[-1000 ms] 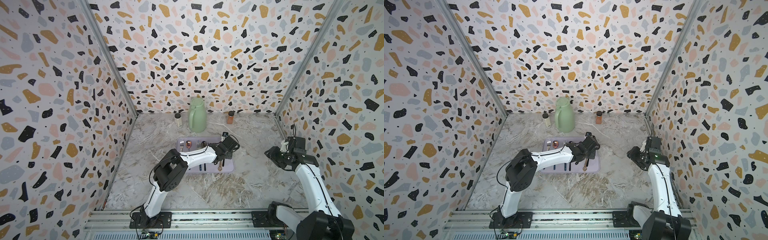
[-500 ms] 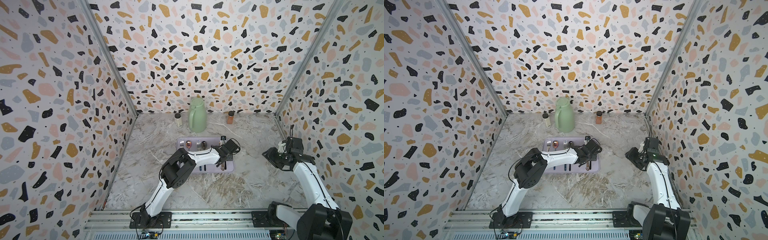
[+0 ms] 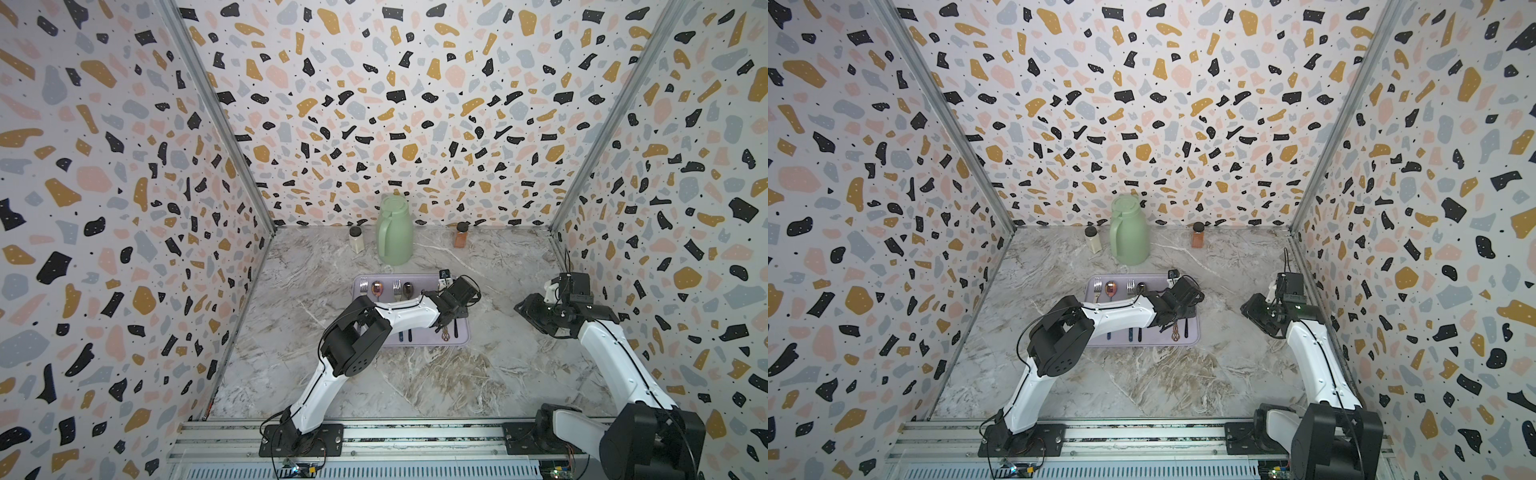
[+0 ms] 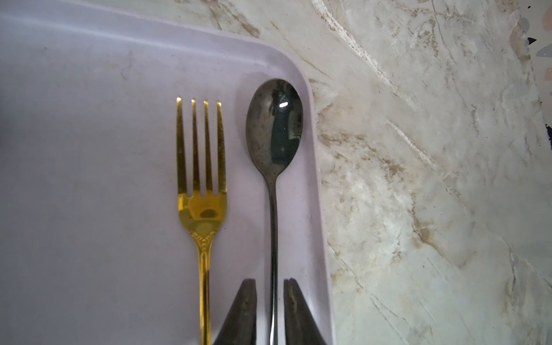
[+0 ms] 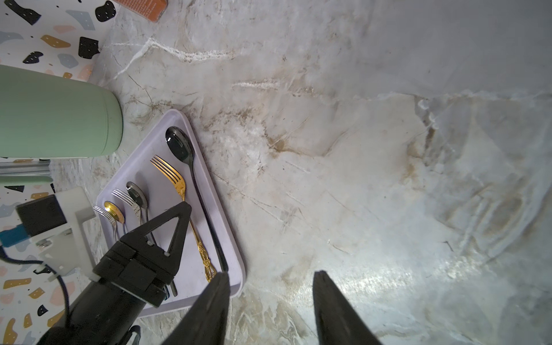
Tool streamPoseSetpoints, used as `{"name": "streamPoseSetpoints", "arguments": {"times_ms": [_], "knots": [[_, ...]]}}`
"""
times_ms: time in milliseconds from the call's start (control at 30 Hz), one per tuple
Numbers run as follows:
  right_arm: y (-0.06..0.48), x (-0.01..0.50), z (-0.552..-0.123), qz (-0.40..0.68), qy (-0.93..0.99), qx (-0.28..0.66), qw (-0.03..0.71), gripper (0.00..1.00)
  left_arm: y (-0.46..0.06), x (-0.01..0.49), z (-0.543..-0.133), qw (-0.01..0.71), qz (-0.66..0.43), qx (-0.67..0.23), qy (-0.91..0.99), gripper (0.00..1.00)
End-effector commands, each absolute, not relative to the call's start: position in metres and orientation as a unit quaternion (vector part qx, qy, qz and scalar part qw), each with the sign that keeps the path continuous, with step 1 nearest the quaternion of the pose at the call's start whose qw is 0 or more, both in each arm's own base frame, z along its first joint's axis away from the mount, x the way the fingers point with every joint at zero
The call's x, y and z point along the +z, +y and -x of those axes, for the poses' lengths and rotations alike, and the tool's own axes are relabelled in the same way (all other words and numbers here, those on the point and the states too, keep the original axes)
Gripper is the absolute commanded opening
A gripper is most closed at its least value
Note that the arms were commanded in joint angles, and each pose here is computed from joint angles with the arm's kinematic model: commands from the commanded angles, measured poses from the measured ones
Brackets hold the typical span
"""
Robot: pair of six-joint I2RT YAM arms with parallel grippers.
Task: Set the spoon and fork side by side
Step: Place the spoon on the tray.
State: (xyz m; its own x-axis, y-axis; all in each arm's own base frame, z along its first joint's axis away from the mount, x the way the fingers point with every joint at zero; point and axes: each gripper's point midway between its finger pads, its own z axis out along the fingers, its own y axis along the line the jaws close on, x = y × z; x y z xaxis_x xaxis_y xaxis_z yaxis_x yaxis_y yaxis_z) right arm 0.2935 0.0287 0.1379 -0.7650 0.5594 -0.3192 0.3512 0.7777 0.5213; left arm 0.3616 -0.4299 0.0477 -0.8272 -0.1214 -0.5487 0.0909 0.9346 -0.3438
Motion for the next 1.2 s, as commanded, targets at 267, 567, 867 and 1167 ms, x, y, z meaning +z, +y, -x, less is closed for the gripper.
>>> {"name": "streamPoseSetpoints", "arguments": {"times_ms": [267, 567, 867, 1167], "knots": [[0.065, 0.135, -0.316, -0.164, 0.934, 0.213, 0.235, 0.48, -0.405, 0.127, -0.354, 0.376, -0.062, -0.155, 0.912, 0.25], [0.142, 0.122, -0.336, -0.044, 0.954, 0.195, 0.223, 0.42, -0.332, 0.169, -0.351, 0.426, -0.085, -0.085, 0.897, 0.29], [0.191, 0.084, -0.346, 0.034, 0.969, 0.147, 0.194, 0.39, -0.240, 0.194, -0.348, 0.462, -0.059, -0.037, 0.884, 0.29], [0.168, 0.121, -0.364, 0.085, 0.944, 0.071, 0.309, 0.50, -0.100, 0.207, -0.355, 0.538, -0.030, 0.081, 0.838, 0.46]]}}
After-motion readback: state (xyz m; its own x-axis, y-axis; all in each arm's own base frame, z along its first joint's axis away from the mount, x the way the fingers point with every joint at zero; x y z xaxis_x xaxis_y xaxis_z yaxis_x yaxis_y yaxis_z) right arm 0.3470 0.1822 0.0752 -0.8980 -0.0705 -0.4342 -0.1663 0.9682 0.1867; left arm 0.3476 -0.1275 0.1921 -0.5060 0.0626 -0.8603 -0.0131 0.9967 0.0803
